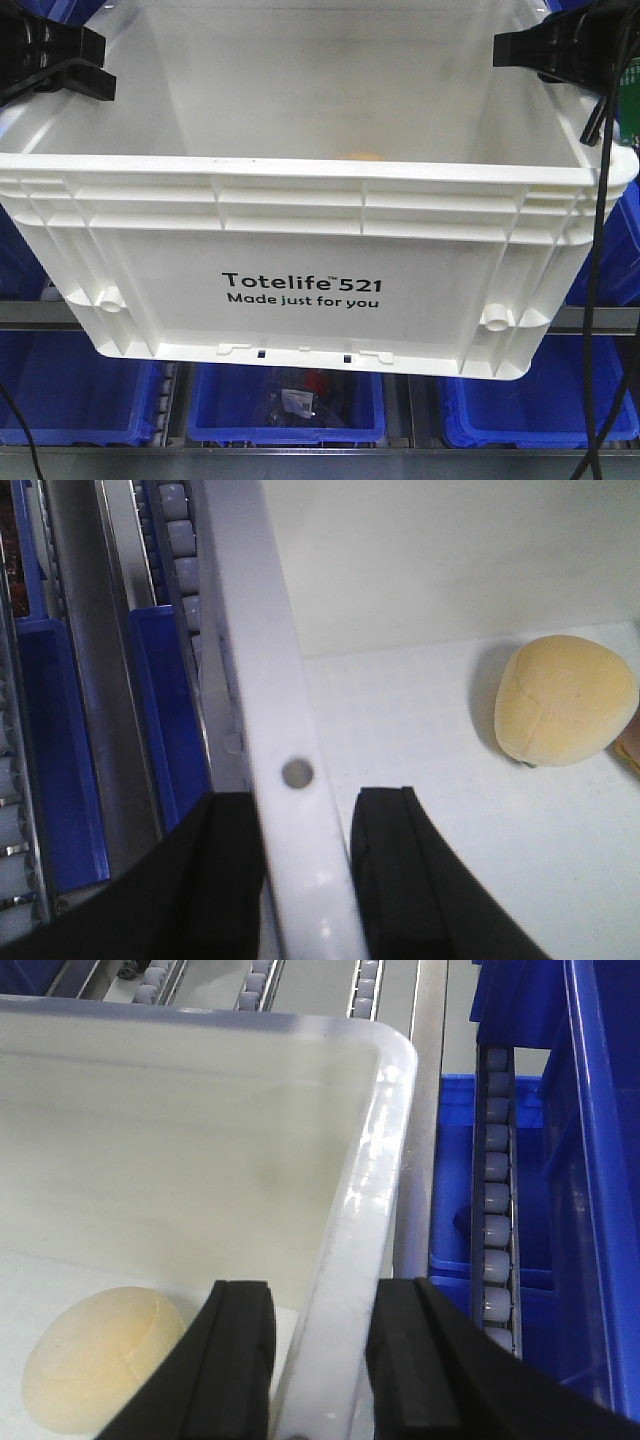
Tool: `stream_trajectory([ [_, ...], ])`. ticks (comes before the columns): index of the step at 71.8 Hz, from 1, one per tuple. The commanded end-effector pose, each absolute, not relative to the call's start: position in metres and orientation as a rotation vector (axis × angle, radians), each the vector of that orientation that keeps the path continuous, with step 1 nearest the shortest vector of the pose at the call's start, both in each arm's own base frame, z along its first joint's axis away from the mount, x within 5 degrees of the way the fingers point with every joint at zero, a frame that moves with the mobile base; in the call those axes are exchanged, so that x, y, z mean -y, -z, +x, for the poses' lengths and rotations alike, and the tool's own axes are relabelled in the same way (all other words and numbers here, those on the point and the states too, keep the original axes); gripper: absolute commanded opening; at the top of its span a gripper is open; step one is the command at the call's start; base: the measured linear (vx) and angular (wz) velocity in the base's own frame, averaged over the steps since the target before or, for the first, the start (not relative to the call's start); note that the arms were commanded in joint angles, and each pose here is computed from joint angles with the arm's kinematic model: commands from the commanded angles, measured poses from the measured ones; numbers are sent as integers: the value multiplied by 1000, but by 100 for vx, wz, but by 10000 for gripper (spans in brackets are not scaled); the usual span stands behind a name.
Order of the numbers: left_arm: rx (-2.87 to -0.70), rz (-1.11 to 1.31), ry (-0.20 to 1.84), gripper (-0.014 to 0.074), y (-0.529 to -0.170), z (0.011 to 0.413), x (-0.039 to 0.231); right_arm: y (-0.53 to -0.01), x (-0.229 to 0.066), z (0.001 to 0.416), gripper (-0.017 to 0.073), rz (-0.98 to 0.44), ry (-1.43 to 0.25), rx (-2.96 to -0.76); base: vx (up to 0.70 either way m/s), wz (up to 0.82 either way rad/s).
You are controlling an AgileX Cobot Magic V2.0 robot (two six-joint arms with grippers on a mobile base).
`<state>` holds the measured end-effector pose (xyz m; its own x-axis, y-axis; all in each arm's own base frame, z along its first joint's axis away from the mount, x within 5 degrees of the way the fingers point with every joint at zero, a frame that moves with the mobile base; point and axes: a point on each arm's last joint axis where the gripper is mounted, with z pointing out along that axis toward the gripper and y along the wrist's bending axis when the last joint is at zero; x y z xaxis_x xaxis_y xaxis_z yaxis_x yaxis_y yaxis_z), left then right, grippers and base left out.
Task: Place moving items into box and shelve
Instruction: 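Carry the tote forward over the shelf roller track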
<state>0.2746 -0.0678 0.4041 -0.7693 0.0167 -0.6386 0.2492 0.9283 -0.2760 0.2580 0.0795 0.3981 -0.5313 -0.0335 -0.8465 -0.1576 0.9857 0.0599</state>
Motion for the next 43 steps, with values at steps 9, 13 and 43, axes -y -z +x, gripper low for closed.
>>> stream_trajectory([
  [9,-2203,184,593,3,-442,261,76,-431,-79,255,-6,-122,-219,-1919,6,-3],
  [13,-2203,184,593,3,-442,261,76,-431,-79,255,-6,-122,-219,-1919,6,-2],
  [43,-2203,184,593,3,-442,261,76,-431,-79,255,-6,-122,-219,-1919,2,-1],
])
